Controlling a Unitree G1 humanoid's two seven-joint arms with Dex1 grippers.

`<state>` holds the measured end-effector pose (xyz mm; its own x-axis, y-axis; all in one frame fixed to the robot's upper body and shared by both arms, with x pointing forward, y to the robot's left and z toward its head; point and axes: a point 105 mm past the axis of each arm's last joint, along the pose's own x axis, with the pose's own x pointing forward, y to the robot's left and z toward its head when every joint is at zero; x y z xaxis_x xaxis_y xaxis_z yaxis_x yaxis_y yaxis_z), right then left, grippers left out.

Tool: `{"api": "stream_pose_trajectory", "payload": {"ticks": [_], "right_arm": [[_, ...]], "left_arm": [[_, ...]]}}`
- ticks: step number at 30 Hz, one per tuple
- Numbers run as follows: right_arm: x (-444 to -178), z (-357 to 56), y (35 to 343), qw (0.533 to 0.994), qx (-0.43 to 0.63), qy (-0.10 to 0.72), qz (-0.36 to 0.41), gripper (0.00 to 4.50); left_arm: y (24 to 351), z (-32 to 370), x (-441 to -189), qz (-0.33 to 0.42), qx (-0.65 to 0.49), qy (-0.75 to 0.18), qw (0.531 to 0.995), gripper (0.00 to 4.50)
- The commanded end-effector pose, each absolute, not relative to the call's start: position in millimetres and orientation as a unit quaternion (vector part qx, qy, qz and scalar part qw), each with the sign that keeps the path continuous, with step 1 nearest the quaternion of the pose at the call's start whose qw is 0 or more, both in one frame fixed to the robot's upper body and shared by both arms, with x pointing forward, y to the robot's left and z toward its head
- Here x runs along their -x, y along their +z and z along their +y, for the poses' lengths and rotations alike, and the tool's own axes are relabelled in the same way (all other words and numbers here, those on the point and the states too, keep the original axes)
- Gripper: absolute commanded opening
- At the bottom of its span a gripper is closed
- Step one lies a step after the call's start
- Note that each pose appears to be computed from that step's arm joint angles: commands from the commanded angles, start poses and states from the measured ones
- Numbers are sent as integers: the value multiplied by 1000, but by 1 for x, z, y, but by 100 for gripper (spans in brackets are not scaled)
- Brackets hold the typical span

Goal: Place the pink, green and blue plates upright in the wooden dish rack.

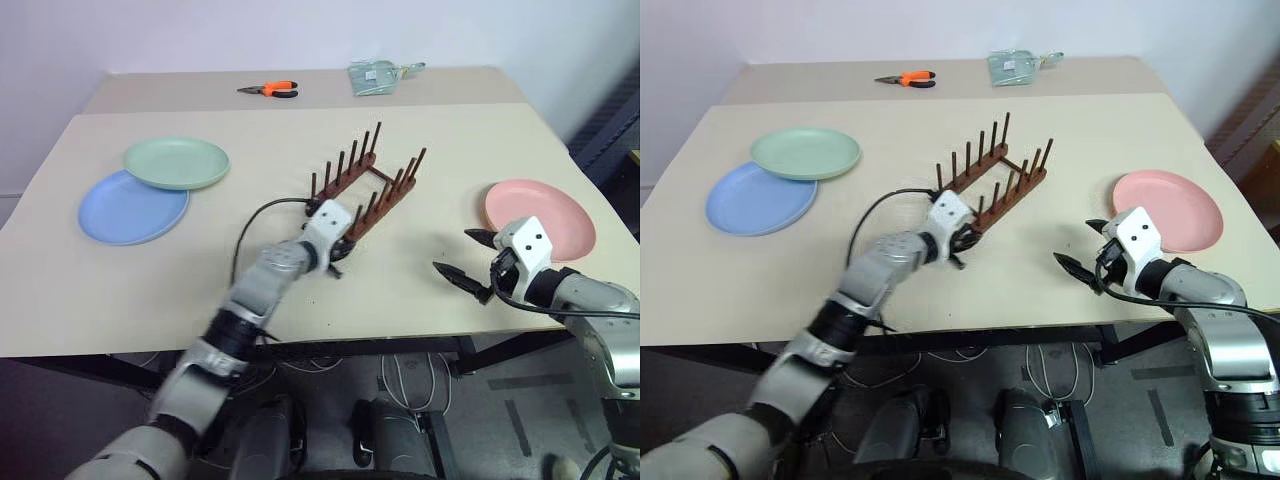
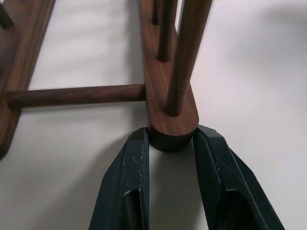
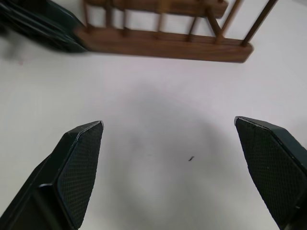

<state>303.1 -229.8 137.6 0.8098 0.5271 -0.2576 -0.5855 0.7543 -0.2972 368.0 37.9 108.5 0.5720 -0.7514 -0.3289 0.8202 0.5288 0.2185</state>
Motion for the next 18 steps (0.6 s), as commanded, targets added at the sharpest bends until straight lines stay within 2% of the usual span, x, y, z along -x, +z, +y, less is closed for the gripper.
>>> {"api": "stream_pose_trajectory", "payload": {"ticks": [1,5,9,10,12,13,14,17,18], "right_arm": [[-304,-225,146,931,196,302,55,450],[-307,-226,146,932,197,300,51,450],[-309,-225,146,932,197,300,48,450],[-309,-225,146,932,197,300,48,450],[-308,-225,145,932,196,301,50,450],[-307,-225,144,931,194,304,54,450],[-305,-224,143,929,192,310,59,450],[-297,-218,142,920,189,336,70,368],[-294,-214,141,917,186,346,74,319]], "left_arm": [[125,47,-351,58,-198,-561,801,75],[109,75,-347,101,-228,-607,755,75],[107,82,-353,109,-210,-604,761,75],[108,83,-356,110,-201,-600,767,177],[107,87,-360,111,-206,-588,774,251],[106,94,-362,118,-218,-572,782,311],[105,105,-364,129,-226,-552,792,351],[107,132,-355,150,-222,-519,812,355],[110,138,-347,148,-210,-520,815,329]]}}
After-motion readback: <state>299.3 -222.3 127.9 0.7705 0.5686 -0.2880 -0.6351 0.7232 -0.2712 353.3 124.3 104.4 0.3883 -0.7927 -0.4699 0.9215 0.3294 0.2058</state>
